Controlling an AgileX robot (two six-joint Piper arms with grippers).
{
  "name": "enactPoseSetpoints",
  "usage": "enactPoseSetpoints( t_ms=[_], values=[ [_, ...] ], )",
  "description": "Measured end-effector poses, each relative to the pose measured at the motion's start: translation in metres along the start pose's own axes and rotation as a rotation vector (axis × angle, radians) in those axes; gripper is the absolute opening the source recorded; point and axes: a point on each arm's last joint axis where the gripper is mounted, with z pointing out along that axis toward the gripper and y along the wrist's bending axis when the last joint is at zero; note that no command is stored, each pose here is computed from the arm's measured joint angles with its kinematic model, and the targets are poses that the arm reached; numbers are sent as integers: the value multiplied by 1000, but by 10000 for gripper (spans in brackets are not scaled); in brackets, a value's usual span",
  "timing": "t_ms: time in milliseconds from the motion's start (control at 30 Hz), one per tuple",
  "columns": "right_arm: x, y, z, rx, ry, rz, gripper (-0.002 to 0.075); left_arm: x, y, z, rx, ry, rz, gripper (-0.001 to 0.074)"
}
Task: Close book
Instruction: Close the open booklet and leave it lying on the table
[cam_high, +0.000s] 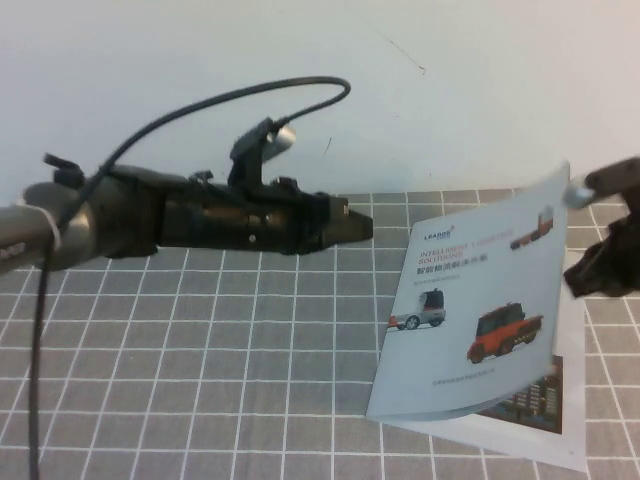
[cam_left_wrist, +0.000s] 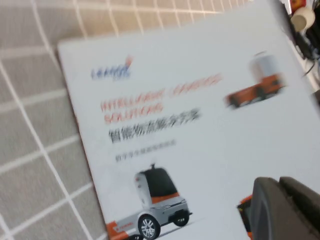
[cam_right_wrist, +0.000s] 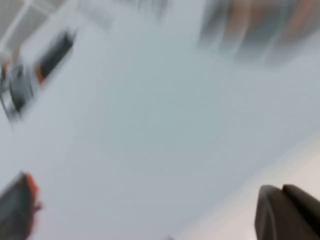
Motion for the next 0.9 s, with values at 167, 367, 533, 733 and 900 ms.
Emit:
enactPoseSetpoints(
  t_ms=[167,367,533,733,900],
  values=[
    [-16,6,-52,45,-118,-30,-3,-16,-41,-35,-70,-42,214,-4],
    [-15,30,-32,-48,-51,-77,-3,-29,-101,-88,-142,-143,455,-4],
    [6,43,26,-129,103,-79,-3,-25,-154,-140,-191,-220,618,-4],
    [18,47,50,-141,176,-109,-3,-4,-206,-200,-269,-297,759,-4],
    [7,48,28,-92,144,-163,-3,18,-224,-236,-385,-327,856,-4]
  ],
)
